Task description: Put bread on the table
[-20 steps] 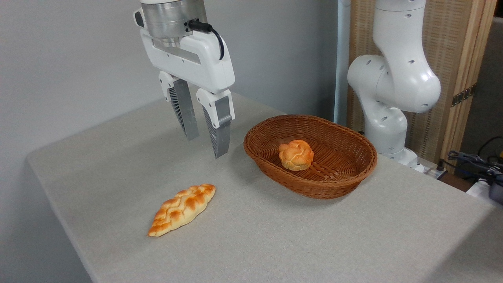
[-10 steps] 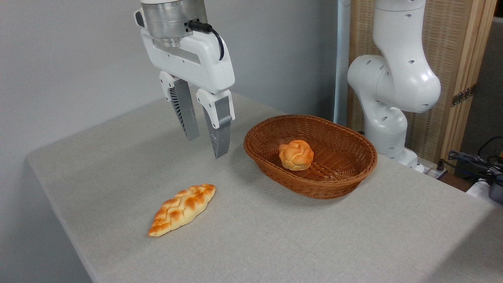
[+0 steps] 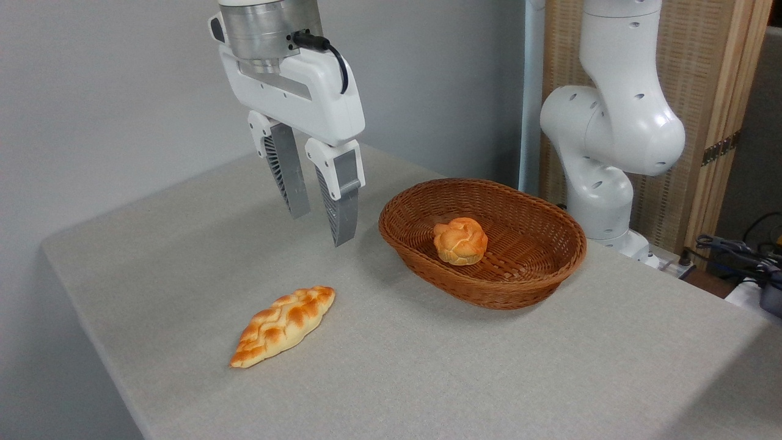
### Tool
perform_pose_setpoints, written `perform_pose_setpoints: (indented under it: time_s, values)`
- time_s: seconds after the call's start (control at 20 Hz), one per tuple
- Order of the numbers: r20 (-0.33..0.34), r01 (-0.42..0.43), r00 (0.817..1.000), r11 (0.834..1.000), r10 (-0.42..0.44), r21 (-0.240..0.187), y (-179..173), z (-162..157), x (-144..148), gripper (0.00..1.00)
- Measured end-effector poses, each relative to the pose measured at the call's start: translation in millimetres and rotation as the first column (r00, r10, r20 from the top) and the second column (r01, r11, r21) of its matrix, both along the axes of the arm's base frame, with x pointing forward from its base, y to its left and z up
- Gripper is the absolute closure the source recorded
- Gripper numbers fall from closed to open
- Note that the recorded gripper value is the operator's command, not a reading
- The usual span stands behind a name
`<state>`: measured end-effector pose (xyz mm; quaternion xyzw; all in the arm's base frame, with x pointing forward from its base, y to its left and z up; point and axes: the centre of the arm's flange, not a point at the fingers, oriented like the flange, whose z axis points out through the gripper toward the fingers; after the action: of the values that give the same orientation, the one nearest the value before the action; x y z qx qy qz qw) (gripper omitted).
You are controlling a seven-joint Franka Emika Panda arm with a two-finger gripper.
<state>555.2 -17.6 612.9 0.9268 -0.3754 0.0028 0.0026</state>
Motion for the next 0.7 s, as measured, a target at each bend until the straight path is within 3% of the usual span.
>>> perform_pose_setpoints:
  time_s: [0.3,0.7]
  values:
    - [-0.013,0.018,1.0,1.0,-0.018,-0.001,0,-5,-6,0.0]
    - [-0.096,0.046,0.994,0.999,-0.047,-0.016,6,-36,-76,0.0]
